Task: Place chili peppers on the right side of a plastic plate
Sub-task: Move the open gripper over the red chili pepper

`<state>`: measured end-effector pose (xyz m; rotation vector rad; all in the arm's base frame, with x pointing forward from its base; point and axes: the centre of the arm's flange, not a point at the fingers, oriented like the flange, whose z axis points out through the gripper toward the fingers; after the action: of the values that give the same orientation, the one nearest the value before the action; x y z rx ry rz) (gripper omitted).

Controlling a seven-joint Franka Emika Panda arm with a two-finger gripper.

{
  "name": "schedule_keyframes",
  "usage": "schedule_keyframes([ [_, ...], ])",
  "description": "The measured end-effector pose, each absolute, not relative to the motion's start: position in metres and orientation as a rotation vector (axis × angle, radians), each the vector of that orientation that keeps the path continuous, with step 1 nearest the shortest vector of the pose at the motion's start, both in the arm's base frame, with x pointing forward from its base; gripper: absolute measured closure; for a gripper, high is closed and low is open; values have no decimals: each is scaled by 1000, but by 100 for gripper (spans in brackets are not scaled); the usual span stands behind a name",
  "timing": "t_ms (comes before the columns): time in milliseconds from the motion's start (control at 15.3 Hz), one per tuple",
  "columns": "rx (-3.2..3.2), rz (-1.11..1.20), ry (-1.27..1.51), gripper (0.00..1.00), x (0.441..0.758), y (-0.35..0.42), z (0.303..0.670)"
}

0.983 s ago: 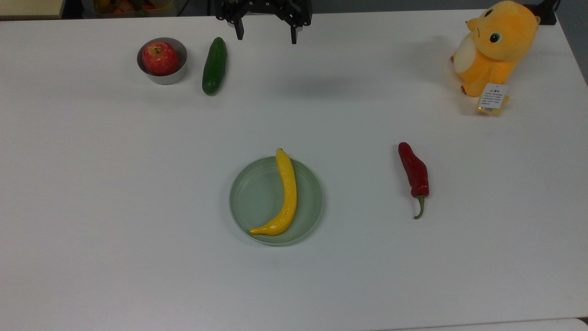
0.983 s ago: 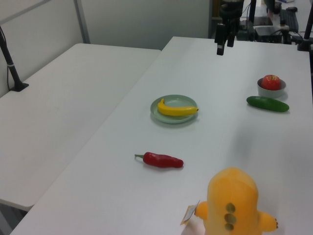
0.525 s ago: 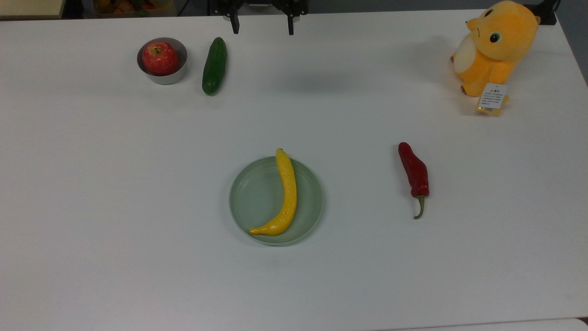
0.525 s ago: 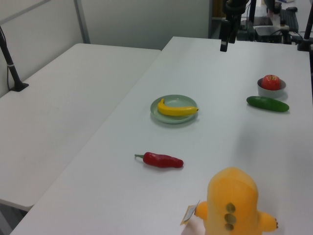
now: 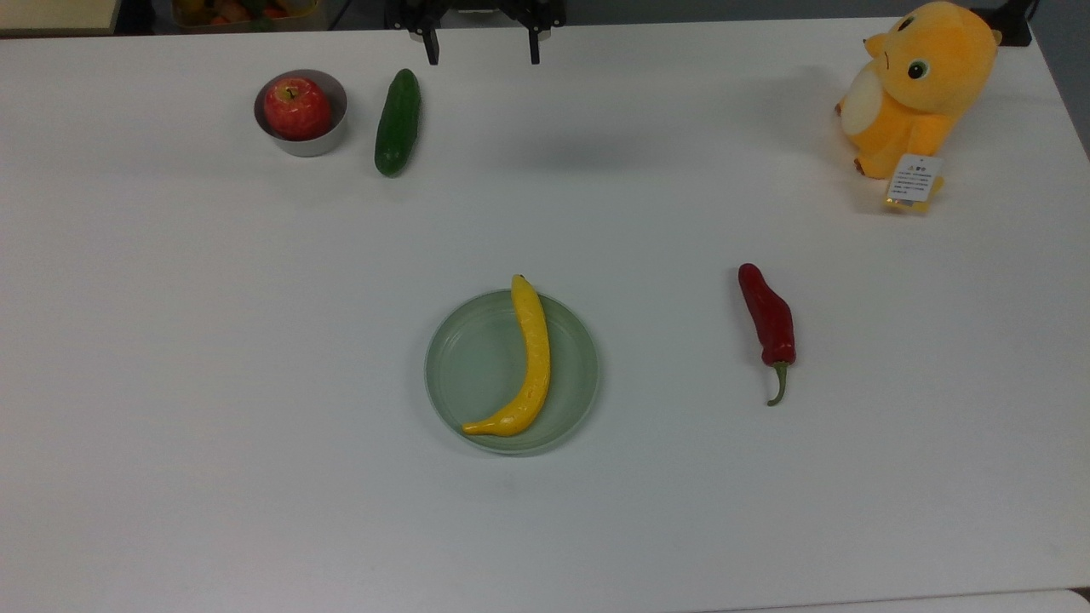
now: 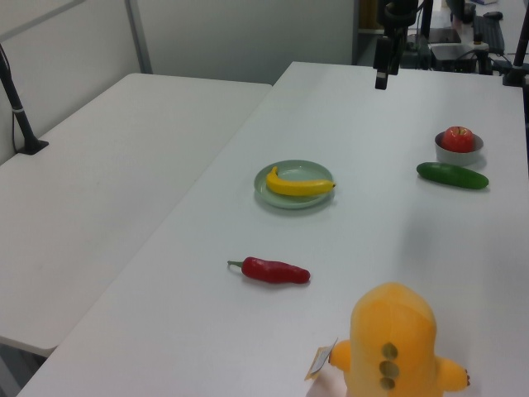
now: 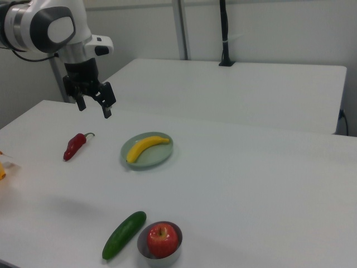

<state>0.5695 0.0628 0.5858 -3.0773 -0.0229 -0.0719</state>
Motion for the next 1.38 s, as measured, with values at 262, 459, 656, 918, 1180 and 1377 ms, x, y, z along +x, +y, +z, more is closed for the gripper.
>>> schedule_keyframes([
  [262, -3078, -73, -35, 0, 567, 61, 587],
  [459, -3078, -63, -42, 0, 567, 64, 583],
  [656, -3062, -126, -49, 0, 570, 82, 571],
  [918, -3030, -217, 75, 0, 577, 130, 545],
  [1180, -2991, -272, 131, 0, 591, 178, 520],
  [1377, -2954, -295, 204, 0, 604, 216, 500],
])
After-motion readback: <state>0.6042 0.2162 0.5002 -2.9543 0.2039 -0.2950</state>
